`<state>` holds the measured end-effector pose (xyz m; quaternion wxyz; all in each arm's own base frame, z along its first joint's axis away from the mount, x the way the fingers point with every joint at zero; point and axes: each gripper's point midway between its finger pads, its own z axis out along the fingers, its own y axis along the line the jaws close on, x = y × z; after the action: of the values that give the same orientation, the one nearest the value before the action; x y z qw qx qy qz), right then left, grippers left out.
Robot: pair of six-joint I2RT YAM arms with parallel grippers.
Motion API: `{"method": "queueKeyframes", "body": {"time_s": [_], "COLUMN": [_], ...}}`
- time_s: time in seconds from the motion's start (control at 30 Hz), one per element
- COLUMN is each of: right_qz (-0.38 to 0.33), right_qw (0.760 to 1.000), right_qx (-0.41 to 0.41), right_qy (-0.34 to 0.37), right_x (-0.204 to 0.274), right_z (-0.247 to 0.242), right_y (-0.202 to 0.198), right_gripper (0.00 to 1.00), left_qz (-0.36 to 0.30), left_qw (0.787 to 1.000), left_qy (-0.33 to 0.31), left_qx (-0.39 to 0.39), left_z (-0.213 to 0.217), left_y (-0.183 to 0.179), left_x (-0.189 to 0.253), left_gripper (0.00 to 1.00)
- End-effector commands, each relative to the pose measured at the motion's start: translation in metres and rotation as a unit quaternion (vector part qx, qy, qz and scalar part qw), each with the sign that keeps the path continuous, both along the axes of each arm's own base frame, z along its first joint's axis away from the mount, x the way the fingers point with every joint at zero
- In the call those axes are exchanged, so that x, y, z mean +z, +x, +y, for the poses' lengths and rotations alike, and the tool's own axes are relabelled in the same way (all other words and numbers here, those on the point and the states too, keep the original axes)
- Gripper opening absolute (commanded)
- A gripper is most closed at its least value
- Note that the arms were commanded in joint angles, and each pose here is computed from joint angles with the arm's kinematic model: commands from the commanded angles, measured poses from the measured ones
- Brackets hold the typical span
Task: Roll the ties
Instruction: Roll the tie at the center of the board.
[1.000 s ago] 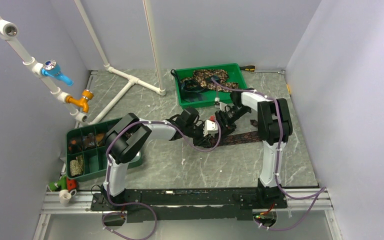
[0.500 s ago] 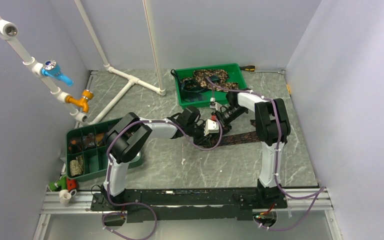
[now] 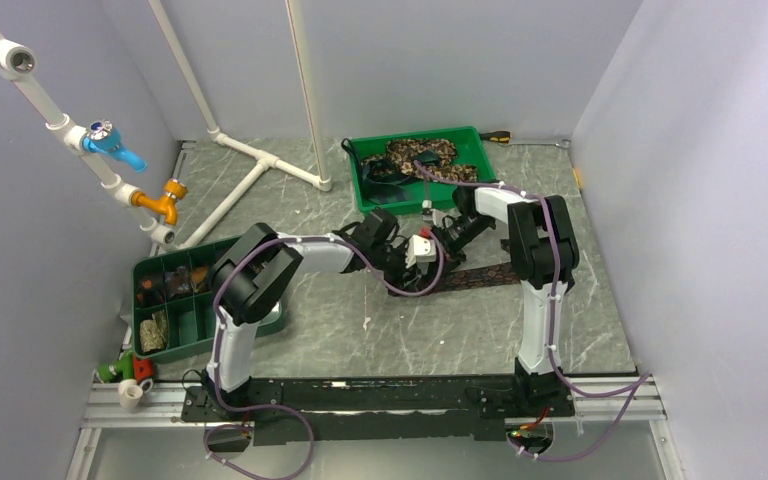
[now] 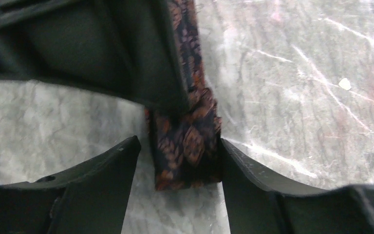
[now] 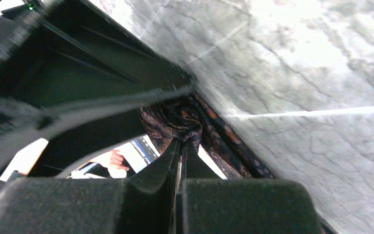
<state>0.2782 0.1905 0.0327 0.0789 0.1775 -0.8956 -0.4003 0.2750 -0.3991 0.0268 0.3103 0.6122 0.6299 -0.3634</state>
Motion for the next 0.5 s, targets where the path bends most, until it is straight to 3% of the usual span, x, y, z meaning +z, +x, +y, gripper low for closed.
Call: {"method": "queueKeyframes", "body": {"time_s": [0.0,0.17,0.33,0.47], "right_qz": [-0.039,-0.044,-0.045,-0.045], "right_qw": [0.998,0.998,0.998,0.998], "right_qx": [-0.002,-0.007,-0.008,-0.01], "right_qy": [-0.039,-0.037,-0.036,-0.033], "right_x": [-0.012,-0.01,-0.009,-0.007], "right_z": [-0.015,-0.014,-0.014,-0.013], "right_y": [0.012,0.015,0.015,0.016], "right_gripper": [0.0,0.0,0.0,0.0], "left_qz": [-0.018,-0.037,-0.033,-0.028], "left_qw": [0.999,0.999,0.999,0.999], "left_qy": [0.011,-0.023,-0.009,-0.002], "left_qx": [0.028,0.02,0.015,0.039], "left_z": [0.017,0.009,0.0,-0.013], "left_y": [0.012,0.005,-0.007,0.0], "left_x": [0.011,0.029,0.013,0.003], "left_gripper": [0.73,0.89,0.92,0.89]}}
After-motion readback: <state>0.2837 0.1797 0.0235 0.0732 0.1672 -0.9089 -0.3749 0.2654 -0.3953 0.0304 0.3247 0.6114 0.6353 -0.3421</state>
